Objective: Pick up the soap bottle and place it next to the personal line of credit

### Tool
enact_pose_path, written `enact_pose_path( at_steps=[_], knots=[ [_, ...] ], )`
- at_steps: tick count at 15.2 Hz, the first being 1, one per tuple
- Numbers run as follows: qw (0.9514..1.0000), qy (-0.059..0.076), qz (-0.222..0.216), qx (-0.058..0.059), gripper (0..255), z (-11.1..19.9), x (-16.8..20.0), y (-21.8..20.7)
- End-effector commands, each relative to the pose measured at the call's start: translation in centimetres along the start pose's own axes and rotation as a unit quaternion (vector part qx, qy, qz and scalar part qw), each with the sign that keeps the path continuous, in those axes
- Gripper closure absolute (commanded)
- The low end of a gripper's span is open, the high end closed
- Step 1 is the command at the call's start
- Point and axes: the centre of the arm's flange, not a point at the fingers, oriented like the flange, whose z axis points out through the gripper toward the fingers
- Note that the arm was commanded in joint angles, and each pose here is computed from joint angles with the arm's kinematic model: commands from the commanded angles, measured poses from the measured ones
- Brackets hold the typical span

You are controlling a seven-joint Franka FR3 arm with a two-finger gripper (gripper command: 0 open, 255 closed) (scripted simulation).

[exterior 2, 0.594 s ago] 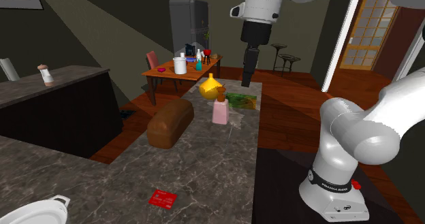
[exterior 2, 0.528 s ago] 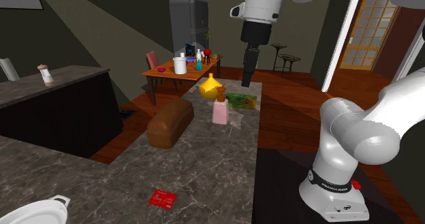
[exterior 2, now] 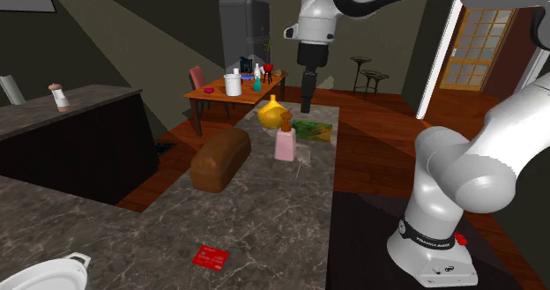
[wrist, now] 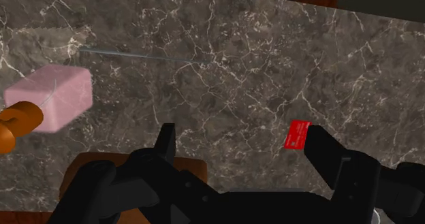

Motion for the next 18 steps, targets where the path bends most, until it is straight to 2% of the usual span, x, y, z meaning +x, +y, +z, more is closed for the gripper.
enact_pose_path(
  at_steps=[1,18],
  knots=[
    [1.0000,-0.009,-0.002,0.000,0,0.7,1.4,2.5],
    [0.9962,-0.086,-0.016,0.004,0,9.4,10.3,22.3]
  ],
)
